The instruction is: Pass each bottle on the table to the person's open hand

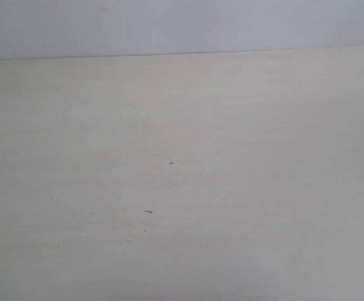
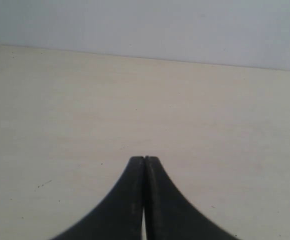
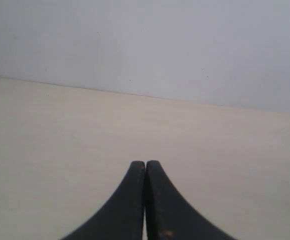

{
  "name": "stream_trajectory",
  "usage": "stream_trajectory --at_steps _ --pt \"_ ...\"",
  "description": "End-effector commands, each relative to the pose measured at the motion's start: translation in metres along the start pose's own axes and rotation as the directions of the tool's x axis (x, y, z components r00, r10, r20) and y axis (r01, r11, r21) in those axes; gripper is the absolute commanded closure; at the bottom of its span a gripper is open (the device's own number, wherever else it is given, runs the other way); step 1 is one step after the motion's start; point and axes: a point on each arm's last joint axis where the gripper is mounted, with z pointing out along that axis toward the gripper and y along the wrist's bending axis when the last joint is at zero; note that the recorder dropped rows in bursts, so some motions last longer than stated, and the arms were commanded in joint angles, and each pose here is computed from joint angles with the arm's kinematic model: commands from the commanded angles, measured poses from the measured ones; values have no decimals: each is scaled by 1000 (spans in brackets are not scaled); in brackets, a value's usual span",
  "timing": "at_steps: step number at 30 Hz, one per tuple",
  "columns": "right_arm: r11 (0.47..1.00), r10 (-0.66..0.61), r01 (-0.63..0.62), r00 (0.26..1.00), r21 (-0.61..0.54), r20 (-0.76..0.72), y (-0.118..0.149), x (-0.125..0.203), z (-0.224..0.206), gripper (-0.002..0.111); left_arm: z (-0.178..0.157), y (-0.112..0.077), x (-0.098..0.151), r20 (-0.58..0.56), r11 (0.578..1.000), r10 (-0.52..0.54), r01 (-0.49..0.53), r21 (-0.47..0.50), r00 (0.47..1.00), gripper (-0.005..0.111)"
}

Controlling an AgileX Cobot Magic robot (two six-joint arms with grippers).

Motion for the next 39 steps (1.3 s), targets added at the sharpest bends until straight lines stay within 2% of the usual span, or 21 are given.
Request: stream_trajectory --at_steps 1,39 --pt "1000 0 0 1000 0 -18 0 3 0 108 1 0 0 3 1000 -6 6 0 1000 107" --pt "1000 2 -3 999 -7 -45 1 6 0 108 1 0 0 3 1000 -6 6 0 1000 107"
